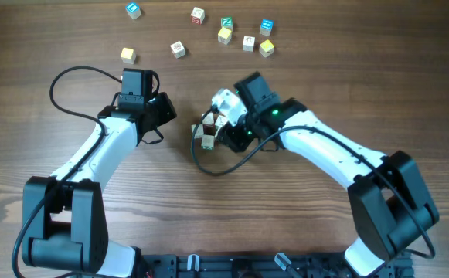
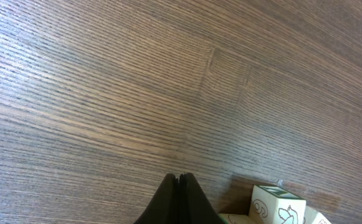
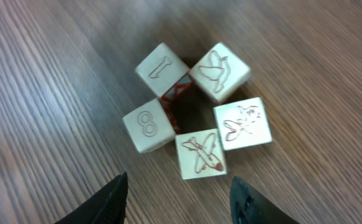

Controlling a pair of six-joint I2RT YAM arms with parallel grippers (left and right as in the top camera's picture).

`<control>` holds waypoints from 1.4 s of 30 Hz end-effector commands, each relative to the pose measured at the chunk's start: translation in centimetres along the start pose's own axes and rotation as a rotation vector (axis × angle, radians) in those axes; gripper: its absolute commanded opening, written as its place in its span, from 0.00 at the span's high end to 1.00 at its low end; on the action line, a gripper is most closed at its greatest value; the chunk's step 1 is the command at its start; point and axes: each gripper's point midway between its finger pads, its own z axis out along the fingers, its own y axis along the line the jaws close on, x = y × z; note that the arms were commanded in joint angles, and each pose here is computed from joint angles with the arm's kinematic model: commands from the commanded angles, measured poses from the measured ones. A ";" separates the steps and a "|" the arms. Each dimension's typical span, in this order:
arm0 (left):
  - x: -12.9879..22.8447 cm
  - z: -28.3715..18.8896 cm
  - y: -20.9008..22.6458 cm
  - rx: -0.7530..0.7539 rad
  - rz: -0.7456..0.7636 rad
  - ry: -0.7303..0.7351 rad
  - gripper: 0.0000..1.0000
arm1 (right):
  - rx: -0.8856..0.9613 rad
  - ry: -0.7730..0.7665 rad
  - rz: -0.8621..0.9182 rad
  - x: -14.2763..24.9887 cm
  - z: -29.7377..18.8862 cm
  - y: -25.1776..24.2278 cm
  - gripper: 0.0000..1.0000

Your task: Form a circle

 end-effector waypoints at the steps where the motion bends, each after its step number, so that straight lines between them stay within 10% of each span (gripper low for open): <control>1: 0.0 0.3 0.0 -0.004 0.020 0.003 0.96 | 0.041 0.025 -0.021 1.5 1.0 -0.8 0.46; 18: 0.0 0.3 0.0 -0.004 0.020 0.003 0.96 | 0.062 0.030 -0.045 2.2 4.6 -1.2 0.41; 34: 0.0 0.3 0.0 -0.004 0.020 0.002 0.96 | 0.054 0.069 -0.034 3.2 4.5 -1.0 0.71; 42: 0.0 0.3 0.0 -0.004 0.020 0.002 0.96 | 0.055 0.065 0.003 3.1 4.5 -1.0 0.45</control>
